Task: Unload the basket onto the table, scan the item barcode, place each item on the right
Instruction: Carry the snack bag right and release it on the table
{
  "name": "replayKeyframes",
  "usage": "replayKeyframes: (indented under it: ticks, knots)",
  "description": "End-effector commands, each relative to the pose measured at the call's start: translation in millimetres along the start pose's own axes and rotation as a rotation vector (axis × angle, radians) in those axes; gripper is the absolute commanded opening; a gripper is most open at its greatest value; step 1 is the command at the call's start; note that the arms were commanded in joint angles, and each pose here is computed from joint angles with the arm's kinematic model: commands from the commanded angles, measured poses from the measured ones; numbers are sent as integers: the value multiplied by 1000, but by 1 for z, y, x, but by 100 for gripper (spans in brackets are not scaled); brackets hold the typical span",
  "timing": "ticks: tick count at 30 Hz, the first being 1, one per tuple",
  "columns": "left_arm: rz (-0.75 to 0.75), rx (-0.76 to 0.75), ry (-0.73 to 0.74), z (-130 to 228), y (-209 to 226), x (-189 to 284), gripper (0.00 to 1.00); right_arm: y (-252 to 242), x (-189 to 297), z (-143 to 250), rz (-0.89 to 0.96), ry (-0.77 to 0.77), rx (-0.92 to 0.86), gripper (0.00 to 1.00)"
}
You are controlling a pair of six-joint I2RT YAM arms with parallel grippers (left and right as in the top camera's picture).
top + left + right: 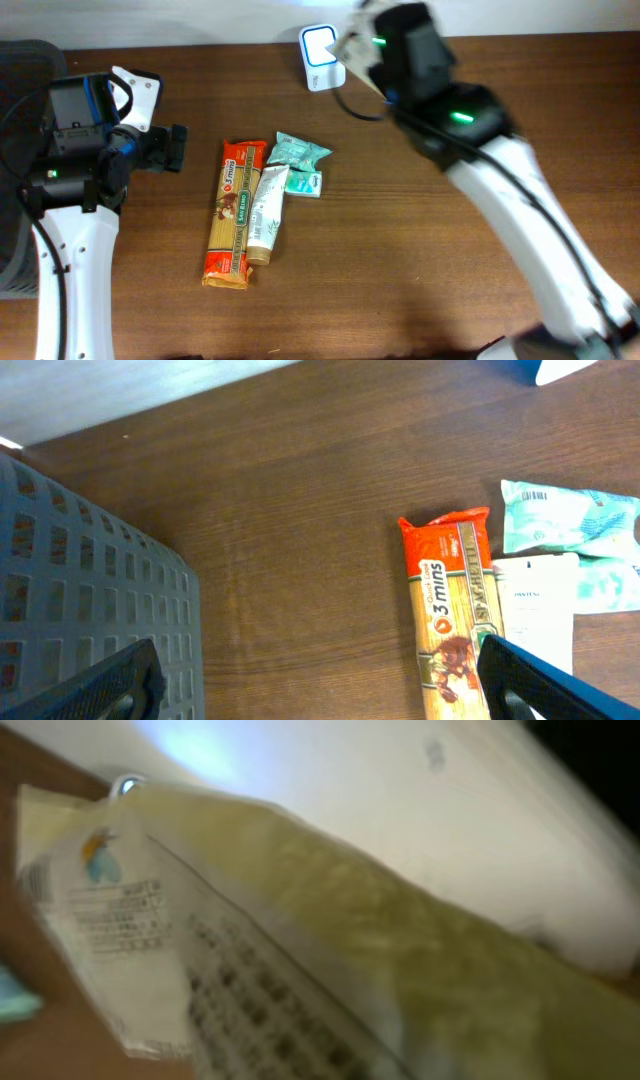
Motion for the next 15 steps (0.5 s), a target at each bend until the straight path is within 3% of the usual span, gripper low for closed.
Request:
replayKeyframes:
  ticks: [1, 4, 8, 15]
  knots:
    - [5, -12, -12, -2, 1, 2, 99, -44, 39, 46, -12, 128, -460, 4]
    - [5, -12, -12, -2, 1, 2, 99, -73, 46, 107, -56, 388, -593, 4]
    - [5, -12, -12, -2, 1, 2, 99, -97, 2, 193, -66, 684, -800, 4]
    - [5, -12, -12, -2, 1, 2, 99, -89, -78, 308, -122, 874, -1050, 4]
Point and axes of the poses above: each gripper's point midway between its finger pads, its own x axis back along the fingers, its own y axis along the line the jaws close on, z = x × y, the point moved 9 cm from there along x, back along the fingers, and after that the axes turned 5 degrees about x, right-handed, at the moved point
